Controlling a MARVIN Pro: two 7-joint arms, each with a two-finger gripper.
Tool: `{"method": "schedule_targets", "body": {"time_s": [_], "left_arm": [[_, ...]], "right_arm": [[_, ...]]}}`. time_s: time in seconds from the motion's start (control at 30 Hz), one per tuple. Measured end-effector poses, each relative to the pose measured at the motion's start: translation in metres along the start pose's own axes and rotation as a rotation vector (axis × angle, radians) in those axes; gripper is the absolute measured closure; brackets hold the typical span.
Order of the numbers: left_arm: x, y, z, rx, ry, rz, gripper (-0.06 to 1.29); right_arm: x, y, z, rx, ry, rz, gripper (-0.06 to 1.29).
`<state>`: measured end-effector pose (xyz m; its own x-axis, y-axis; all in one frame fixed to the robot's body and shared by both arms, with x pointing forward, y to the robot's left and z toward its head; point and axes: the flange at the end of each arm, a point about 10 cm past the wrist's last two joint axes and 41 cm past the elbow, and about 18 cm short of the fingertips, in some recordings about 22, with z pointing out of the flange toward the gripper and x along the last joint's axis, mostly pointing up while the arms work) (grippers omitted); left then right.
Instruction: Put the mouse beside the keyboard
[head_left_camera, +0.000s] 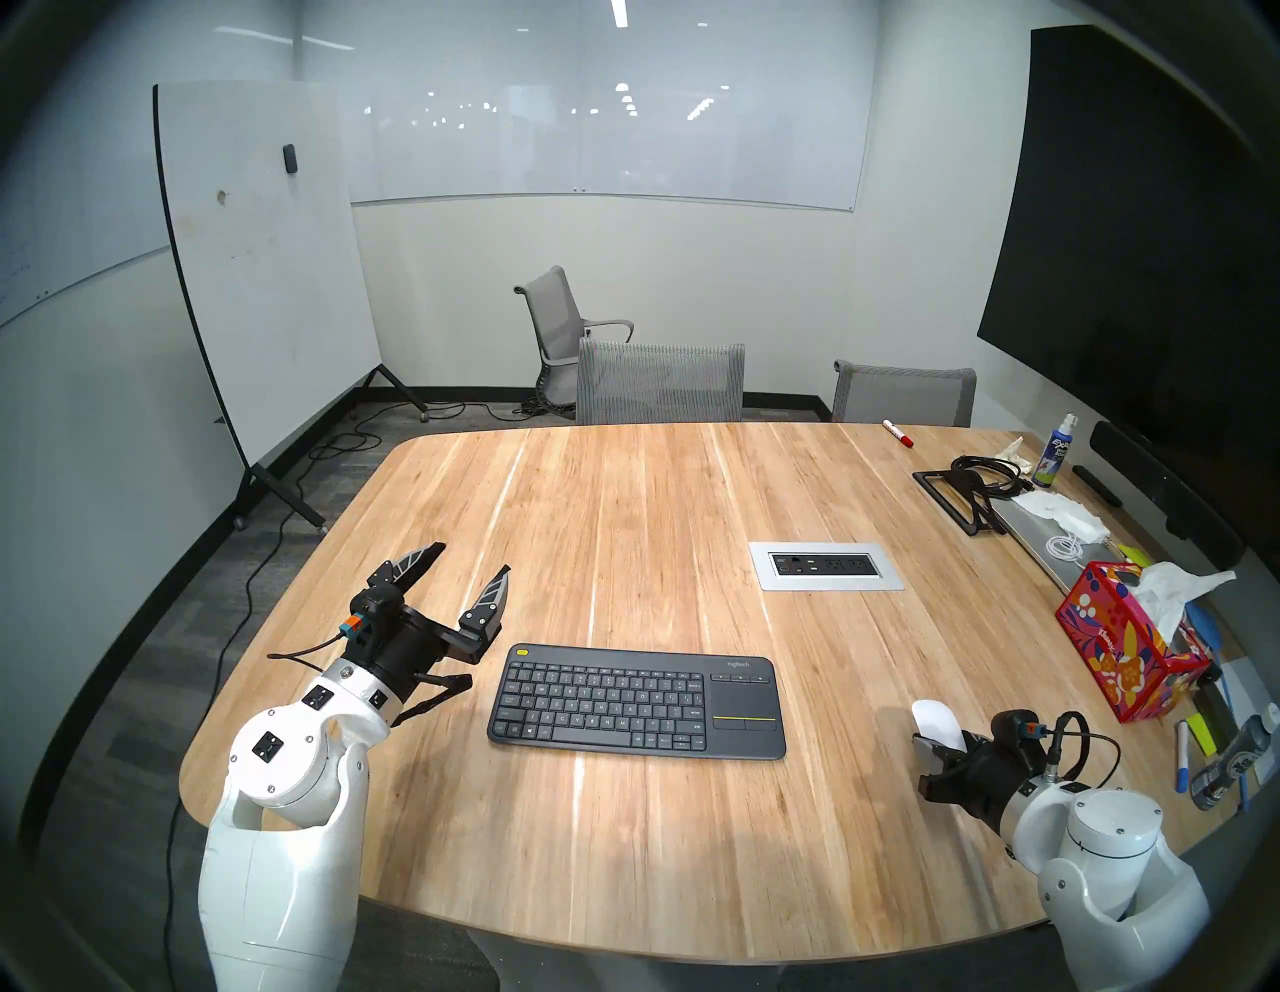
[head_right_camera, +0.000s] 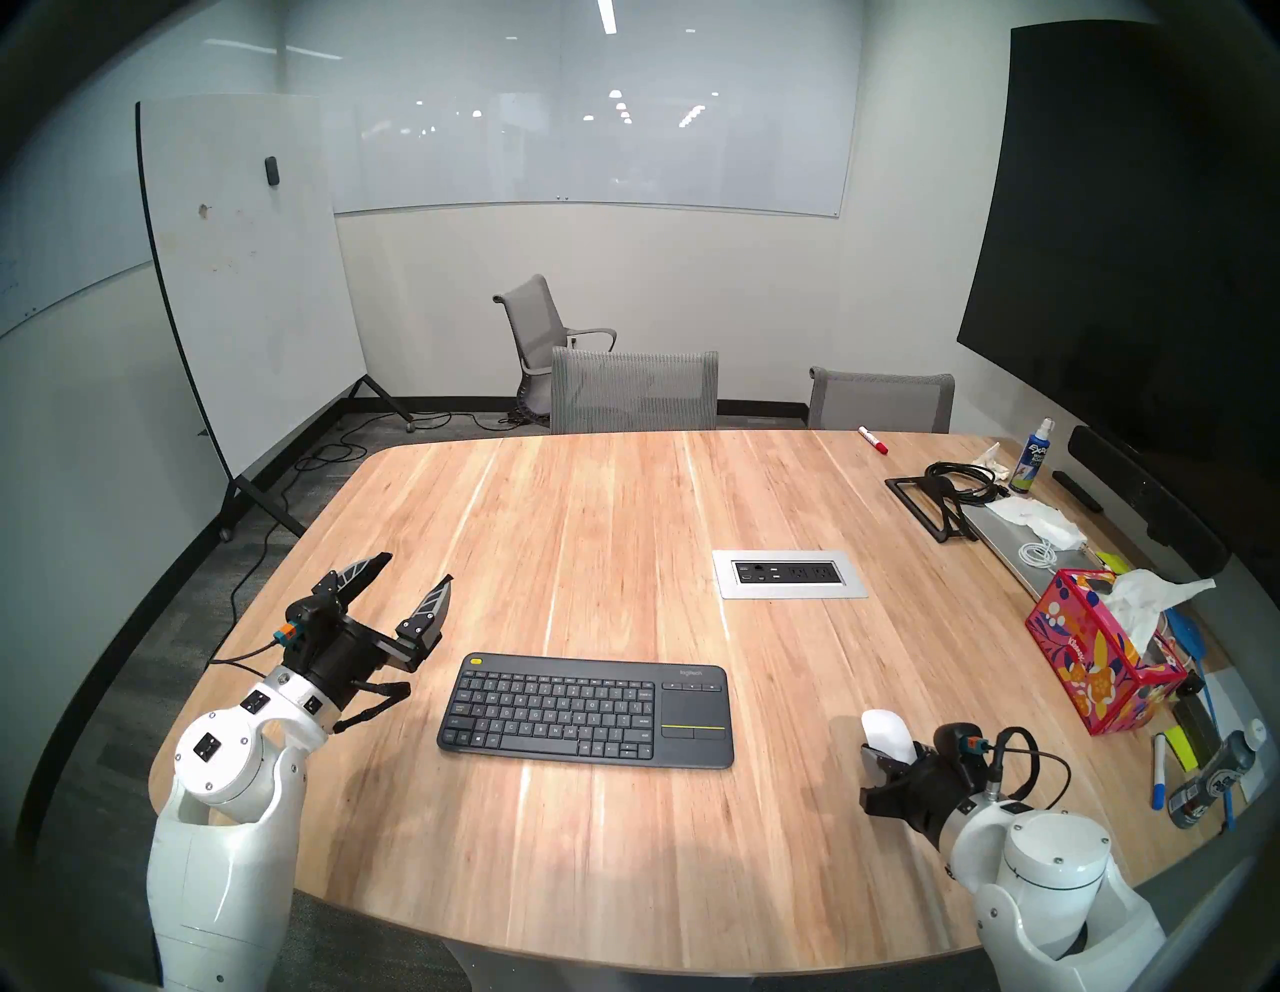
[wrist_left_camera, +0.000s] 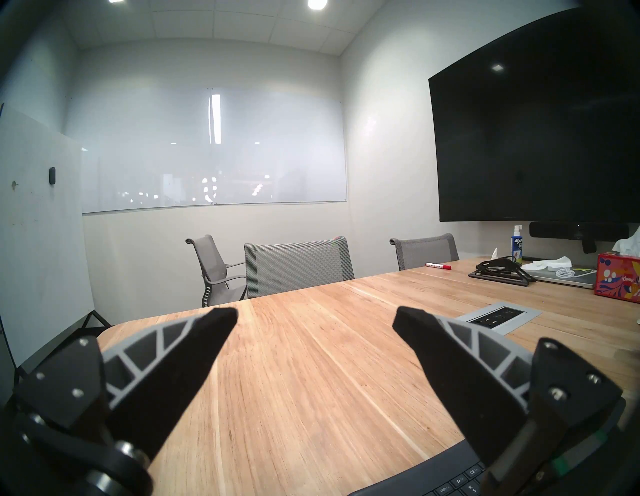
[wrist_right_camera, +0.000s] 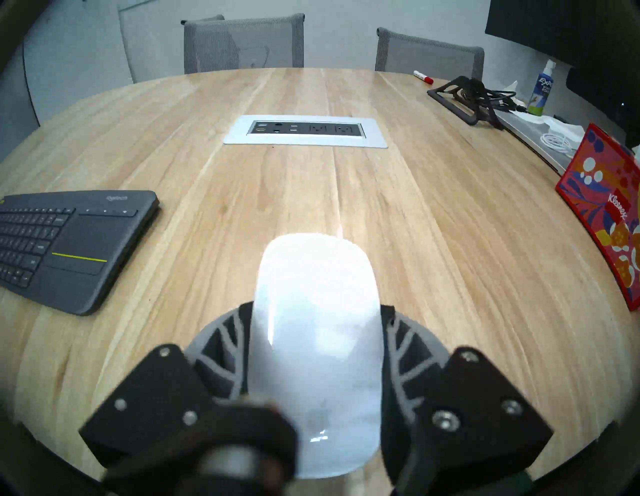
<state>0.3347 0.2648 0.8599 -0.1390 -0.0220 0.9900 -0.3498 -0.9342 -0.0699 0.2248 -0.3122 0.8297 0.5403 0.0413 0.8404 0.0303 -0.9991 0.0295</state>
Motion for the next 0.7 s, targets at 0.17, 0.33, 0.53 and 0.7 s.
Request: {"method": "schedule_targets", "body": {"time_s": [0.17,0.33,0.53,0.7], "left_arm": [[0.000,0.000,0.000,0.000,0.000,0.000,-0.02],[0.000,0.000,0.000,0.000,0.000,0.000,-0.02],[0.000,0.000,0.000,0.000,0.000,0.000,-0.02],[0.000,0.000,0.000,0.000,0.000,0.000,-0.02]], "right_arm": [[0.001,-0.015,0.004,0.002,0.023,0.007,0.71],[0.003,-0.026,0.008,0.002,0.040,0.003,0.71],[0.007,-0.037,0.014,-0.001,0.059,-0.015,0.71],[0.011,-0.046,0.021,-0.002,0.067,-0.034,0.71]]}}
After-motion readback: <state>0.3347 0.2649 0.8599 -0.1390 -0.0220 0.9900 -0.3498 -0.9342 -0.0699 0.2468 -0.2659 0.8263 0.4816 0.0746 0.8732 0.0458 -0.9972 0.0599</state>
